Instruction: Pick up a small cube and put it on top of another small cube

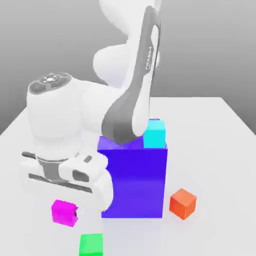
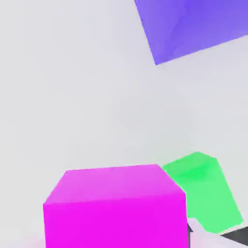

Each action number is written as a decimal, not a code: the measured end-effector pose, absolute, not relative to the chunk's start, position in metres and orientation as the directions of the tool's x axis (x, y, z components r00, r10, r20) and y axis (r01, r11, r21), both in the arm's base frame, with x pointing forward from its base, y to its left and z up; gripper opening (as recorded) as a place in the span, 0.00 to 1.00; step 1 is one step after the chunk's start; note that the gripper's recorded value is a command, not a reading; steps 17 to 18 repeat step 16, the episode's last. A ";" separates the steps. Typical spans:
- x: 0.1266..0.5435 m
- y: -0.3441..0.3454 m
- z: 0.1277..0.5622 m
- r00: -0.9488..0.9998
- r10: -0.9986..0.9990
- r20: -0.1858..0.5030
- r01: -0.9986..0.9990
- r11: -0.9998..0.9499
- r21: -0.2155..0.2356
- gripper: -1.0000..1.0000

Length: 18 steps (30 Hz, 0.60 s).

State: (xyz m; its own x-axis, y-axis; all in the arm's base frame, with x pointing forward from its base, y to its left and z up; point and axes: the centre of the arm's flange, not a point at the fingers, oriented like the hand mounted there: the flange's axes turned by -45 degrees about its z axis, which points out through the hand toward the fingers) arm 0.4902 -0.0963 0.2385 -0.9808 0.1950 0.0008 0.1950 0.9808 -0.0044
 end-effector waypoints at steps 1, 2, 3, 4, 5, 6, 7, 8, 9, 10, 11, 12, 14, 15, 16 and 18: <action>0.494 -0.089 0.237 -0.986 0.170 0.000 0.170 0.986 -0.003 0.00; 0.496 -0.086 0.229 -0.988 0.157 -0.001 0.157 0.988 -0.003 0.00; 0.498 -0.084 0.218 -0.989 0.150 -0.001 0.150 0.989 -0.003 0.00; 0.498 -0.083 0.206 -0.989 0.147 -0.002 0.147 0.989 -0.003 0.00; 0.498 -0.082 0.192 -0.989 0.145 -0.002 0.145 0.989 -0.002 0.00; 0.497 -0.082 0.183 -0.990 0.144 -0.001 0.144 0.990 -0.002 1.00; 0.497 -0.082 0.183 -0.990 0.144 -0.001 0.144 0.990 -0.002 1.00; 0.497 -0.082 0.183 -0.990 0.144 -0.001 0.144 0.990 -0.002 1.00; 0.497 -0.082 0.183 -0.990 0.144 -0.001 0.144 0.990 -0.002 1.00; 0.497 -0.082 0.183 -0.990 0.144 -0.001 0.144 0.990 -0.002 1.00; 0.497 -0.082 0.183 -0.990 0.144 -0.001 0.144 0.990 -0.002 1.00; 0.497 -0.082 0.179 -0.990 0.143 -0.001 0.143 0.990 -0.001 1.00; 0.498 -0.082 0.194 -0.990 0.144 -0.001 0.144 0.990 0.000 1.00; 0.498 -0.082 0.206 -0.990 0.144 -0.002 0.144 0.990 0.000 1.00; 0.498 -0.082 0.219 -0.990 0.144 -0.002 0.144 0.990 0.000 1.00; 0.498 -0.082 0.219 -0.990 0.144 -0.002 0.144 0.990 0.000 1.00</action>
